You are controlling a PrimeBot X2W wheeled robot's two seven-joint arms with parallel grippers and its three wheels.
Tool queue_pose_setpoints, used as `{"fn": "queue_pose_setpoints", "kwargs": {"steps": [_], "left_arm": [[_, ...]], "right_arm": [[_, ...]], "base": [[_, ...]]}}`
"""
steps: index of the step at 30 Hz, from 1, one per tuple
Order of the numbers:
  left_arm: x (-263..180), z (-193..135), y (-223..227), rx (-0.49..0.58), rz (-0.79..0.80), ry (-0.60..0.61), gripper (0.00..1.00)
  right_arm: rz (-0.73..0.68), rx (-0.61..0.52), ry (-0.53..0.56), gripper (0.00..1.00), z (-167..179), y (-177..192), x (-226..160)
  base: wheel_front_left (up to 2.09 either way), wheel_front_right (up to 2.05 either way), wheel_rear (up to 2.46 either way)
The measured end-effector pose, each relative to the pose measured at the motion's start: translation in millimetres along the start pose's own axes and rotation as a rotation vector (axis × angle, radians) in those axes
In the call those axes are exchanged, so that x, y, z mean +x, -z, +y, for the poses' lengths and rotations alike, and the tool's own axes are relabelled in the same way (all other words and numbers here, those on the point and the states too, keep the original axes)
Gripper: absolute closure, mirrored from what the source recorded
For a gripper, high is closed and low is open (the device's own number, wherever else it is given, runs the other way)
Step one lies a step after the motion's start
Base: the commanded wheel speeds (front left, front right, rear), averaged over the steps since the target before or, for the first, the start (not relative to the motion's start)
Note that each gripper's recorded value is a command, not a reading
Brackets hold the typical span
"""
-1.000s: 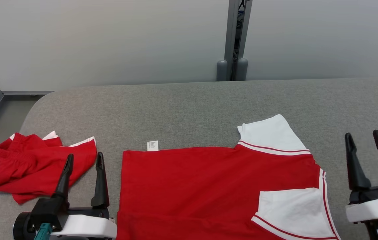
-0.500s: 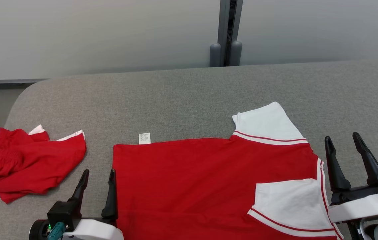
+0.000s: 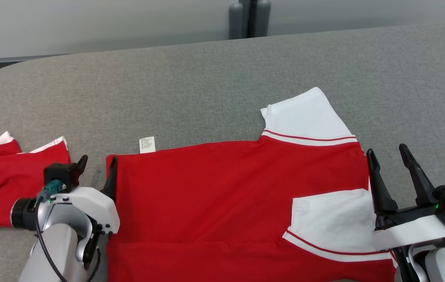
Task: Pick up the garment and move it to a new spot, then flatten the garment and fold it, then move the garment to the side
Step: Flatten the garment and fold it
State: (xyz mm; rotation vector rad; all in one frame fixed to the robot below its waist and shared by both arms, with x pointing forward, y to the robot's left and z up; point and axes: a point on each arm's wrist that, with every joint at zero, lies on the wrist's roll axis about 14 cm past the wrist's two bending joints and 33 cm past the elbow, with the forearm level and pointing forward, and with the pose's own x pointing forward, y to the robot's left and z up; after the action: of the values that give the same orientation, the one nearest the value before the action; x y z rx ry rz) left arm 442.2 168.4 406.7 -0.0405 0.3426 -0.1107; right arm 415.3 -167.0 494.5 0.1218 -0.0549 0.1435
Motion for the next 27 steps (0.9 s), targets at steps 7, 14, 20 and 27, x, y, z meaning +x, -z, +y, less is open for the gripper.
{"fn": "queue_pose_setpoints", "kwargs": {"steps": [7, 14, 20, 27], "left_arm": [[31, -8, 20, 0.028, 0.158, 0.062, 0.0], [38, -14, 40, 0.047, 0.257, 0.083, 0.0], [39, -15, 38, 0.031, 0.249, 0.082, 0.88], [37, -14, 36, 0.013, 0.226, 0.074, 1.0]], "right_arm": [[0.023, 0.002, 0.047, 0.0, -11, 10, 1], [0.031, 0.025, 0.048, 0.0, -8, 14, 3], [0.029, 0.029, 0.053, 0.0, -9, 14, 4], [0.037, 0.027, 0.044, 0.0, -7, 16, 4]], "base": [[0.0, 0.0, 0.0], [0.0, 0.0, 0.0], [0.0, 0.0, 0.0], [0.0, 0.0, 0.0]]}}
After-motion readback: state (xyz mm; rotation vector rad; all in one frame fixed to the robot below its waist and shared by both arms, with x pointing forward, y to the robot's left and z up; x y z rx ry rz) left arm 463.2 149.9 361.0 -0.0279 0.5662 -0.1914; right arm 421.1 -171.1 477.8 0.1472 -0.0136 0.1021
